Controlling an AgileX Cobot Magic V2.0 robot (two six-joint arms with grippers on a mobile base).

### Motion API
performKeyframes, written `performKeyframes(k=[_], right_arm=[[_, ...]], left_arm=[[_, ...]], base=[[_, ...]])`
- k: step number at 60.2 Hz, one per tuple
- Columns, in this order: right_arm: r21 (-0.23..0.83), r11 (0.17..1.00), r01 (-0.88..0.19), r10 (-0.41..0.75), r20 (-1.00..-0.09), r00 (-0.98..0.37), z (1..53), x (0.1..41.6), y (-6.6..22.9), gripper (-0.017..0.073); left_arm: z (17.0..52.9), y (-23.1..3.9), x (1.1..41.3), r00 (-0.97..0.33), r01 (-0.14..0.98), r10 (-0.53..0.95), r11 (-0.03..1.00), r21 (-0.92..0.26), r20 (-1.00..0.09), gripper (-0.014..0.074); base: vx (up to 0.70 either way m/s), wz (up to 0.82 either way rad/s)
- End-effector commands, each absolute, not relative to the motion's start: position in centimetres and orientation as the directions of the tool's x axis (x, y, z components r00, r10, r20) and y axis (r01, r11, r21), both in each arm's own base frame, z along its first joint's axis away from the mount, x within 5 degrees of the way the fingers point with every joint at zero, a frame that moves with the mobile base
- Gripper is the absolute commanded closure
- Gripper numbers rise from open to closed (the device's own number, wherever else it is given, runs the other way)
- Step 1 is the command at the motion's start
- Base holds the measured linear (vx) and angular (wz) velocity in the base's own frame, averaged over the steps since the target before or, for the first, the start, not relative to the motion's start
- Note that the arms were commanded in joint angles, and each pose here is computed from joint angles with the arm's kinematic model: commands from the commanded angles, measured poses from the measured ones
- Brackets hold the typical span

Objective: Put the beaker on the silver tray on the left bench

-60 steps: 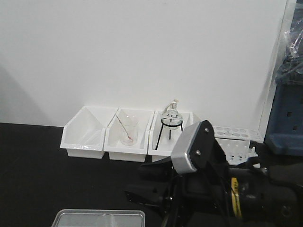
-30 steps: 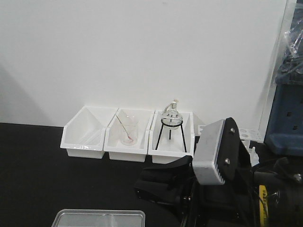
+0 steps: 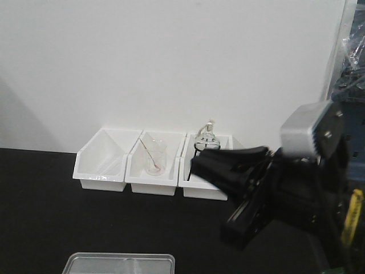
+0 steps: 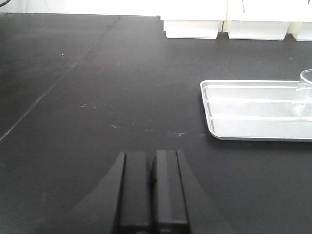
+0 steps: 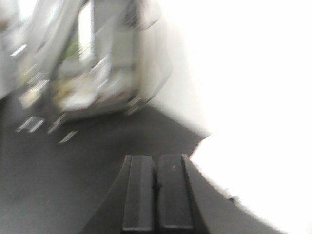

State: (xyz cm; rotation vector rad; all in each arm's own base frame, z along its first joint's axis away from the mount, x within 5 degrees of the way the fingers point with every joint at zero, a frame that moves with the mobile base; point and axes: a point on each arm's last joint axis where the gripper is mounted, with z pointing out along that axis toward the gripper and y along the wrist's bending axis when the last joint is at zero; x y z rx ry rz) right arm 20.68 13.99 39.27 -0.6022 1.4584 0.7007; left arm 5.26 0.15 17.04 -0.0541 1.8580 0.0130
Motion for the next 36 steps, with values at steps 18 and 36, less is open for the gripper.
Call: performKeyframes(k=[18, 36], right_arm=[[-0.07, 0.958, -0.276, -0.1, -0.99, -0.095, 42.1, 13.8, 4.9, 0.0575], [-0.031, 0.995, -0.091, -0.023, -0.996, 0.084, 33.9, 7.6, 0.6, 0.0575]], left_arm=[[17.1, 0.2, 5.4, -0.219, -0.046, -0.036, 0.999, -0.027, -0.975, 0.0592], [17.1, 0.2, 5.4, -0.219, -0.046, -0.036, 0.999, -0.027, -0.975, 0.0592]], base=[[0.0, 0.0], [0.0, 0.0]])
